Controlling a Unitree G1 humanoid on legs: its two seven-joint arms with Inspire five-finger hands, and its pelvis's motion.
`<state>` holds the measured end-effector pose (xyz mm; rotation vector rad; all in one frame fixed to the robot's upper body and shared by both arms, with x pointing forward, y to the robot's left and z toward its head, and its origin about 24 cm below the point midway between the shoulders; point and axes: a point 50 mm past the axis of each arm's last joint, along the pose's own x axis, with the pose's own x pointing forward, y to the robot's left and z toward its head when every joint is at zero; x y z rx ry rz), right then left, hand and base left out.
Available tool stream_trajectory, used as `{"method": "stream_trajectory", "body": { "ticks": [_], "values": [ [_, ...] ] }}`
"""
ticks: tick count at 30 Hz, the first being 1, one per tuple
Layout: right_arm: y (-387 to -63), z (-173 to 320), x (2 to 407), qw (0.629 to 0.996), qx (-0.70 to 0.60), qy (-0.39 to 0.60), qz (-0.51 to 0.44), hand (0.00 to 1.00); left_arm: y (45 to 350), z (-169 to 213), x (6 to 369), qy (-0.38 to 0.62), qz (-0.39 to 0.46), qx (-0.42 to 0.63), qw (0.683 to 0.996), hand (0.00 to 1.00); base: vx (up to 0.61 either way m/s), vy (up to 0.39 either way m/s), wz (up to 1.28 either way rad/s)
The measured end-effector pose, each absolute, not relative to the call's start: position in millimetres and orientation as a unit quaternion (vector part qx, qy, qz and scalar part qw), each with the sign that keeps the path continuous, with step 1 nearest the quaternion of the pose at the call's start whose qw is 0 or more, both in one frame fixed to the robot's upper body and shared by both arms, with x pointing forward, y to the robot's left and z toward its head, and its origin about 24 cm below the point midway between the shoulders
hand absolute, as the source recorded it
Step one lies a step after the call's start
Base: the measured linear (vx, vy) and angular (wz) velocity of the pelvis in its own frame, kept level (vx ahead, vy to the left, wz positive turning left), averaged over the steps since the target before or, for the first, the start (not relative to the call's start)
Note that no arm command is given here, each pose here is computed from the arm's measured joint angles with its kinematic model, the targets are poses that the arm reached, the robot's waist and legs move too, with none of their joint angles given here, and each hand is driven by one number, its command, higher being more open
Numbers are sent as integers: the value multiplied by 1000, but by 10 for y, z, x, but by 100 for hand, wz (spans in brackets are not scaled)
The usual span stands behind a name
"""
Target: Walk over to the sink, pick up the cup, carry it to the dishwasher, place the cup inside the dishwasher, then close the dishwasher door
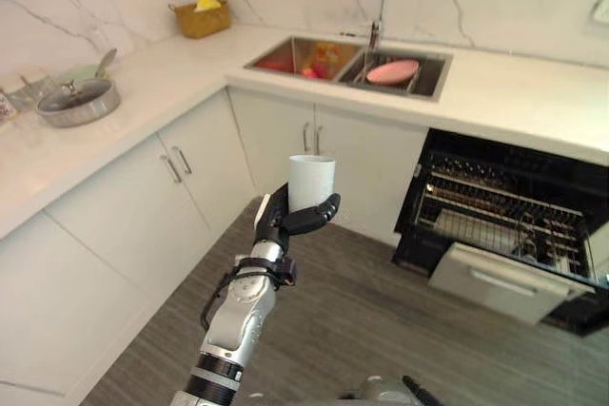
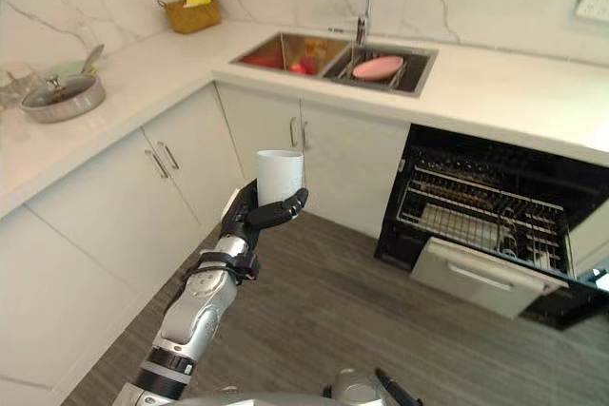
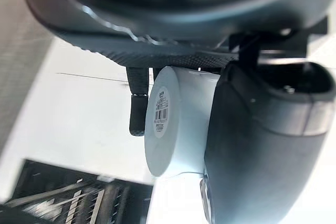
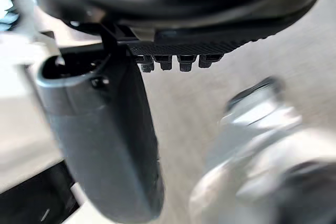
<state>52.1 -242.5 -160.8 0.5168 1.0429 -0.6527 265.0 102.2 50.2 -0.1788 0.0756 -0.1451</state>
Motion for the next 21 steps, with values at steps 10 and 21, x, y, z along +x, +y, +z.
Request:
{"method": "stream_trajectory", "body": {
  "ticks": [10,21],
  "values": [
    [-2224,-1473,1250,853,186,446,-197,100,1302,626,2549,-2,5,-110,994,0,336,193,-104],
    [-1998,-1514,864,839,181,465,-217,100,1439,1060,2602,-106,26,-78,991,0,194,247,-51]
  ]
}}
